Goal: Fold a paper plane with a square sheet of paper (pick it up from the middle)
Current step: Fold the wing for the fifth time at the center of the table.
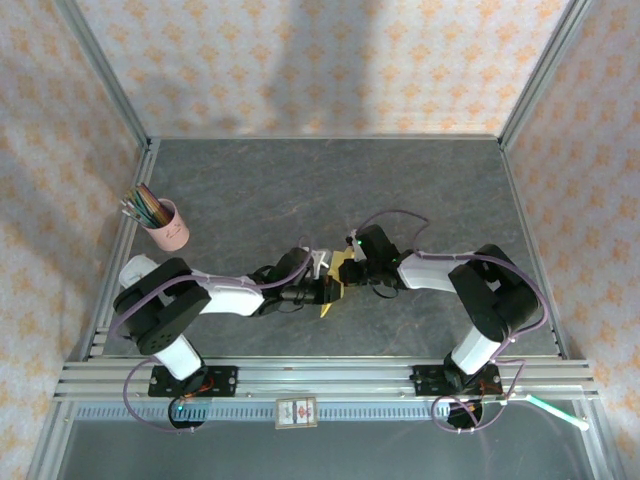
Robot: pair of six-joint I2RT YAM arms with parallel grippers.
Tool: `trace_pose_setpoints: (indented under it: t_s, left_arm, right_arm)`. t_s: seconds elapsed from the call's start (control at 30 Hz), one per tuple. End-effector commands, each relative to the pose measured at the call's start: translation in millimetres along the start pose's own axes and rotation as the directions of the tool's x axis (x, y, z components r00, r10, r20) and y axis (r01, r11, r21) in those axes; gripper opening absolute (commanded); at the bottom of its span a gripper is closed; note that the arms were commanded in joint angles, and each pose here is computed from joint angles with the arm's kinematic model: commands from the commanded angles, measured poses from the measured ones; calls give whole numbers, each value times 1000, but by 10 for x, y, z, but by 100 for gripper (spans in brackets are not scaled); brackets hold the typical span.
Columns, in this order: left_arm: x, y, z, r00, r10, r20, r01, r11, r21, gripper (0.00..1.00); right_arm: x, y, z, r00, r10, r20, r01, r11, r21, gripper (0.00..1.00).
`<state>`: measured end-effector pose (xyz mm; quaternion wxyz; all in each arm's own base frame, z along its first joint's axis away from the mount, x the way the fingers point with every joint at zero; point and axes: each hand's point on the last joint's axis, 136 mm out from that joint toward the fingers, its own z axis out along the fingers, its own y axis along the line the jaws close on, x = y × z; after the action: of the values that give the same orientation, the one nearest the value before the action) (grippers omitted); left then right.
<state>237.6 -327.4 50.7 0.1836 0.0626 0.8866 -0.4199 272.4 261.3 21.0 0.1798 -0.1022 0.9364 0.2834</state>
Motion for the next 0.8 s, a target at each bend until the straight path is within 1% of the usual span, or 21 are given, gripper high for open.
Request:
trace_pose_setpoints:
  t_s: [0.0, 0.27, 0.77]
  left_arm:
    - [7, 111, 45, 1000, 10, -10, -11, 999, -42, 8]
    - [91, 324, 17, 1000, 1, -21, -3, 995, -100, 8]
    - [154, 451, -6, 1000, -8, -28, 4, 991, -134, 7]
  right_arm:
    - [65, -202, 39, 1000, 8, -25, -5, 995, 95, 2]
    - [15, -174, 23, 1000, 1, -18, 0, 996, 94, 3]
    - [11, -173, 18, 1000, -2, -20, 4, 995, 97, 5]
